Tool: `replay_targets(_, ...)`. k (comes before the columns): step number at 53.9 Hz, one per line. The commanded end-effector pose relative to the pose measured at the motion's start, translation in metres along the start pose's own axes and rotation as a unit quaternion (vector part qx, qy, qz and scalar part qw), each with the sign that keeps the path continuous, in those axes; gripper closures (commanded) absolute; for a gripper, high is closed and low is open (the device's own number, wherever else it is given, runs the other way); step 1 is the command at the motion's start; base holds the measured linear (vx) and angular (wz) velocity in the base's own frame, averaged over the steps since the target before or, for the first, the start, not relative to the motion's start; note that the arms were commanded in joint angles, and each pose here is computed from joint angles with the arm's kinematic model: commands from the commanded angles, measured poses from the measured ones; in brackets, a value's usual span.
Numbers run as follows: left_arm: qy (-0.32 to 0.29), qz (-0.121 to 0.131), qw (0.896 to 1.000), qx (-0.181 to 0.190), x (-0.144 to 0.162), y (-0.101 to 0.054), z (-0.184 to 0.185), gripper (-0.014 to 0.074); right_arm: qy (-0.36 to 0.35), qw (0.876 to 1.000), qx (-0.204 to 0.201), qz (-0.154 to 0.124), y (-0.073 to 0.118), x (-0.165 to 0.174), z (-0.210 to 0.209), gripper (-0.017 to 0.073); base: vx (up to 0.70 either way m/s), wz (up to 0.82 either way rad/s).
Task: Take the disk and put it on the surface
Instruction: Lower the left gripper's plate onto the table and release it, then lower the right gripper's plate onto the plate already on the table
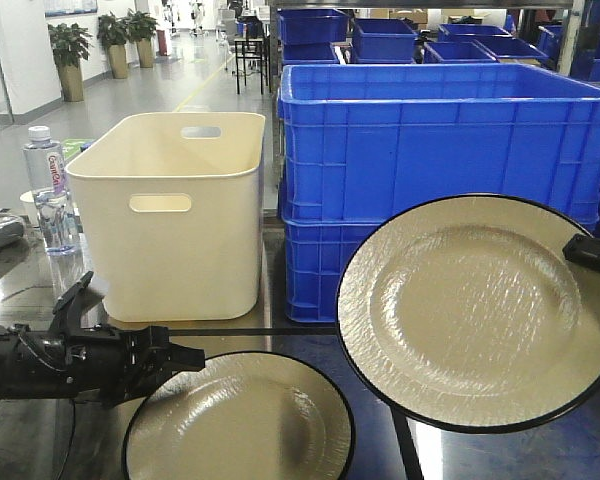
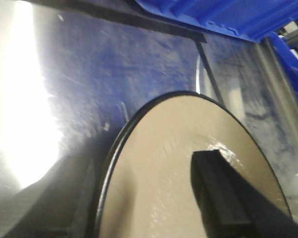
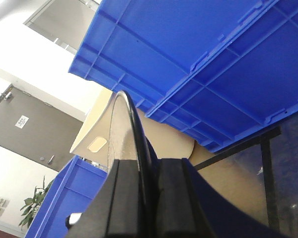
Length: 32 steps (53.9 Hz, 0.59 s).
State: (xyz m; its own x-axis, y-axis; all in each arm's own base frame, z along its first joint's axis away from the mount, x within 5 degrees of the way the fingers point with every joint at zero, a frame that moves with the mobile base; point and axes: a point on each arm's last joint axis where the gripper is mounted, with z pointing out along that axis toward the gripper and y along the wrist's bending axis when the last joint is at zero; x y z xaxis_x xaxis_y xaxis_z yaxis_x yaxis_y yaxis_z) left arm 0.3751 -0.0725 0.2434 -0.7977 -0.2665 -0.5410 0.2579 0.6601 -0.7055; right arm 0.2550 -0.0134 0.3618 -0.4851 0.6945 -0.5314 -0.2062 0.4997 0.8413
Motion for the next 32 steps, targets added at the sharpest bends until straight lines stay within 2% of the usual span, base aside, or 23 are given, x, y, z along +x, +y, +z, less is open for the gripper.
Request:
replay_targets(1, -0.055, 0.015, 0.998, 0.018, -0.019, -0.018, -0.02, 0.0029, -0.045, 0.995, -0.081, 0.021, 0.031, -0.012, -0.008, 0.0568, 0.0, 0.0)
replay_targets(9, -0.098, 0.022, 0.995, -0.004, -0.033, -0.014, -0.048, 0.0032, -0.041, 0.996, -0.081, 0.014, 0.032, -0.011, -0.008, 0.0568, 0.0, 0.0)
replay_targets(11, -0.11, 0.035, 0.993, -0.007, -0.036, -0.016, -0.058, 0.0037, -0.037, 0.996, -0.082, 0.009, 0.032, -0.009, -0.006, 0.0568, 0.0, 0.0)
replay_targets(15, -0.127, 0.076, 0.989, -0.008, -0.041, -0.024, -0.082, 0.0057, -0.021, 0.996, -0.087, -0.002, 0.033, -0.003, 0.002, 0.0568, 0.0, 0.0)
replay_targets(19, -0.137, 0.11, 0.984, -0.009, -0.042, -0.035, -0.106, 0.0107, 0.006, 0.996, -0.093, -0.002, 0.033, 0.006, 0.015, 0.0568, 0.0, 0.0)
replay_targets(25, -0.148, 0.142, 0.978, -0.04, -0.038, -0.054, -0.143, 0.0323, 0.046, 0.995, -0.089, 0.016, 0.029, 0.023, 0.04, 0.0568, 0.0, 0.0)
replay_targets(30, -0.164, 0.158, 0.971, -0.07, -0.035, -0.069, -0.162, 0.0568, 0.085, 0.993, -0.084, 0.022, 0.029, 0.042, 0.066, 0.0568, 0.0, 0.0)
replay_targets(32, -0.171, 0.165, 0.968, -0.074, -0.033, -0.075, -0.168, 0.0604, 0.099, 0.991, -0.084, 0.023, 0.029, 0.049, 0.075, 0.0568, 0.0, 0.0)
